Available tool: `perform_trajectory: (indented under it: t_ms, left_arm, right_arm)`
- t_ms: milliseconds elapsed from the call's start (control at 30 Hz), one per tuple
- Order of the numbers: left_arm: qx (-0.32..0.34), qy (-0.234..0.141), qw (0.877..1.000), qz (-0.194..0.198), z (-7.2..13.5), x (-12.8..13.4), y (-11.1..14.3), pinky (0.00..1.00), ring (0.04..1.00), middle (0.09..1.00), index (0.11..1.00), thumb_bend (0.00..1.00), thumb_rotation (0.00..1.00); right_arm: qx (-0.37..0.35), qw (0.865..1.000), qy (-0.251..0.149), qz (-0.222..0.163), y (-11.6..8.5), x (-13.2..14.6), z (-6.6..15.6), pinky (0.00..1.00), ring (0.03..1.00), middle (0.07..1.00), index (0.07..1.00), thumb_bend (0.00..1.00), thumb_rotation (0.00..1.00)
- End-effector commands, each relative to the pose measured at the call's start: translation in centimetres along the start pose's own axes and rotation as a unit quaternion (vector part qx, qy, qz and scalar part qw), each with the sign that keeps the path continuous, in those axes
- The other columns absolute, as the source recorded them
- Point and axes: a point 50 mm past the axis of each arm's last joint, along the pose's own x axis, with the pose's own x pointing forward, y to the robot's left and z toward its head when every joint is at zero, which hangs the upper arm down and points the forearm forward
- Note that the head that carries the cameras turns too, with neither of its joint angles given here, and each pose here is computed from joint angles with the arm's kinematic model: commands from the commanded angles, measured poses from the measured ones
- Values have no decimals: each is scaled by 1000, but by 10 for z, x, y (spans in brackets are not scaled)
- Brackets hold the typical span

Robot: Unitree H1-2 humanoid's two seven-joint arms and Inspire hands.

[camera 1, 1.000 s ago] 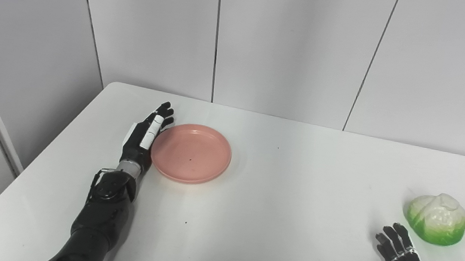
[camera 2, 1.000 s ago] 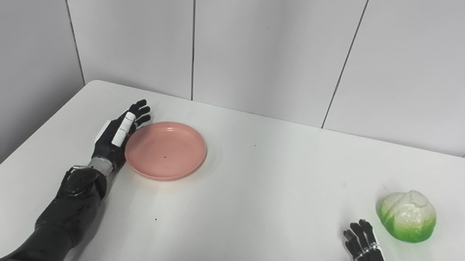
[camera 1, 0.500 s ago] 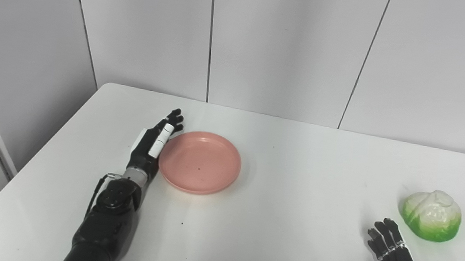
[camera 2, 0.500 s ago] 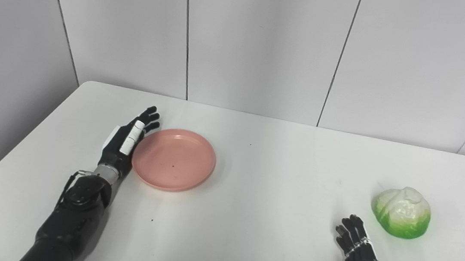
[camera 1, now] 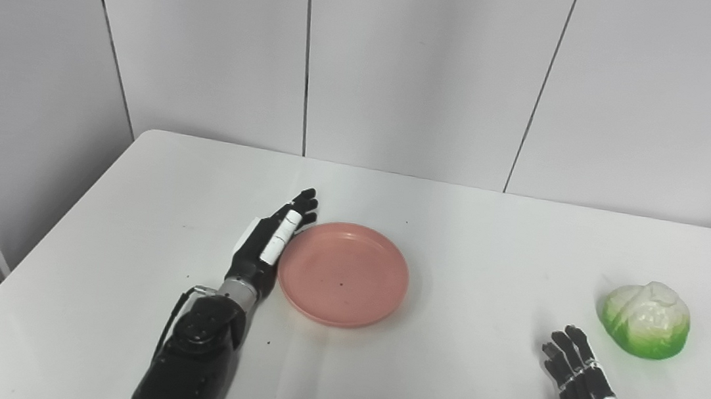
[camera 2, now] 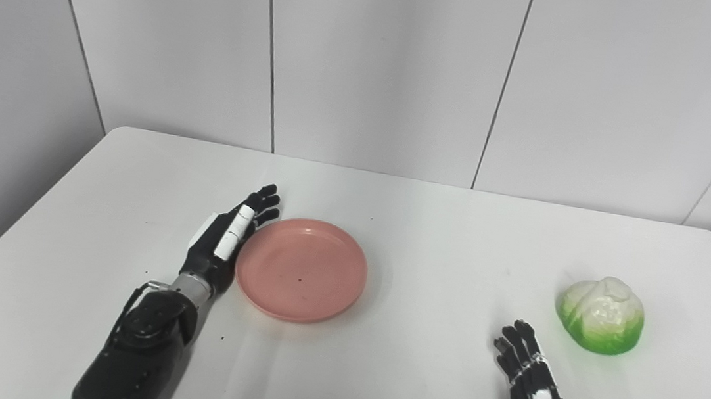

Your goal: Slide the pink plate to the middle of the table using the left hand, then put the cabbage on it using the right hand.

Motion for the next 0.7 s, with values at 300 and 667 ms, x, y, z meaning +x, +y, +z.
perform_trajectory:
  t_ms: [300,667]
  left_arm:
    - [3,24,1000,-20,2,-2,-41,859,910,911,856,867,891]
    - [2,34,999,-13,6,-11,-57,852,894,897,861,828,920]
  right_arm:
    - [4,999,34,4,14,-4,-5,944,901,912,920,918,981]
    - [12,999,40,-1,37,3,-1,965,913,917,920,921,967]
